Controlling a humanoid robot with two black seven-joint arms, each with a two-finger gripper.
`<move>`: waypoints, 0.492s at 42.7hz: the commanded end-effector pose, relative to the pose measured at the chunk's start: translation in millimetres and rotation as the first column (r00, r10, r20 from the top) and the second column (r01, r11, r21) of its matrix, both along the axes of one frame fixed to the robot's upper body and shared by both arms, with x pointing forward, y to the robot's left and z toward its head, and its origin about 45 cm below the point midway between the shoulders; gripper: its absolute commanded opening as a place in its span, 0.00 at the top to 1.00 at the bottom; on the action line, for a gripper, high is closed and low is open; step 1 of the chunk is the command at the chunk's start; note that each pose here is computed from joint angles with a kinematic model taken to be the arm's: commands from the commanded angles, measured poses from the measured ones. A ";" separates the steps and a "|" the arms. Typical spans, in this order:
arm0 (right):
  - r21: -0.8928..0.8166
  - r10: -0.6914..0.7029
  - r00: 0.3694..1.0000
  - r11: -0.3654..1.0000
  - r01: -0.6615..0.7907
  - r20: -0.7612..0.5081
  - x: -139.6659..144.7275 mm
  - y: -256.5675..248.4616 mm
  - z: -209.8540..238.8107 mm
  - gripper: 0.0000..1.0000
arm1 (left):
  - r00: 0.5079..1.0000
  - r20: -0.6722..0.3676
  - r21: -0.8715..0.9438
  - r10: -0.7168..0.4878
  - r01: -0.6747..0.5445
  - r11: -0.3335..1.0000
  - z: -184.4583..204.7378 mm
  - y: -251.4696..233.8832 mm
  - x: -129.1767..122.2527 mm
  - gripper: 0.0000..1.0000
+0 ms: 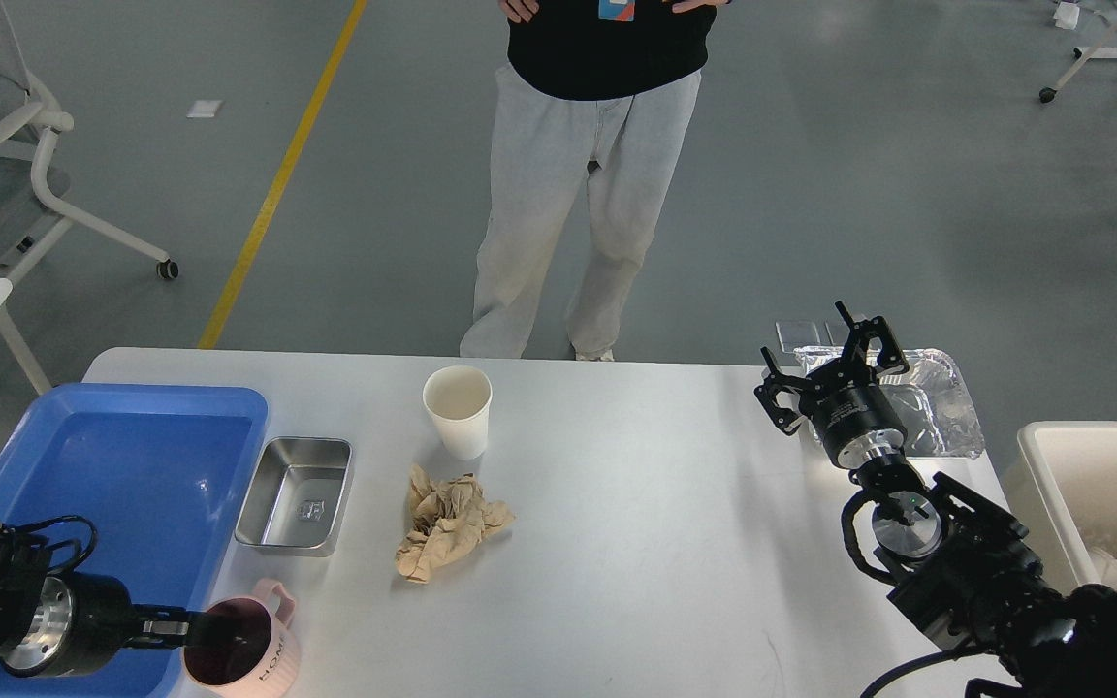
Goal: Tidy desktop
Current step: 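Grasp the pink mug with the left gripper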
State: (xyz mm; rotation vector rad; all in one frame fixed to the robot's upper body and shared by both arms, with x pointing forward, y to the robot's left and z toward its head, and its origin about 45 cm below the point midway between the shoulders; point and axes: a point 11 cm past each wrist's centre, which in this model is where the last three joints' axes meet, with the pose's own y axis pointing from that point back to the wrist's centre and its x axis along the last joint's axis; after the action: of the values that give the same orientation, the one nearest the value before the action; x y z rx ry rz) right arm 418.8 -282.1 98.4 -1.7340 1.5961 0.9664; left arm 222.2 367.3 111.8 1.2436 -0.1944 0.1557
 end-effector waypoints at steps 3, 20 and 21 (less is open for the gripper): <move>0.000 0.001 1.000 1.000 -0.001 0.005 1.9 0.4 2.2 0.00 | 1.000 -0.023 0.005 -0.008 0.009 1.000 -0.2 0.2 -2.1 0.69; 0.001 0.002 1.000 1.000 -0.002 0.003 0.8 1.0 0.9 0.00 | 0.993 -0.110 0.048 -0.045 0.050 0.998 6.7 5.5 -3.6 1.00; 0.001 0.001 1.000 1.000 -0.001 0.001 0.8 0.9 0.8 0.00 | 0.993 -0.111 0.048 -0.045 0.051 0.998 6.7 5.6 -3.8 1.00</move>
State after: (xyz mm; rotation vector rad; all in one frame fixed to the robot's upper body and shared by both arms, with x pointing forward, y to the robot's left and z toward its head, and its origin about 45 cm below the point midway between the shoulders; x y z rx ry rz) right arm 420.0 -281.7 100.0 -1.7361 1.5927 0.9630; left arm 217.2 372.7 116.9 1.2892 -0.1359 0.0484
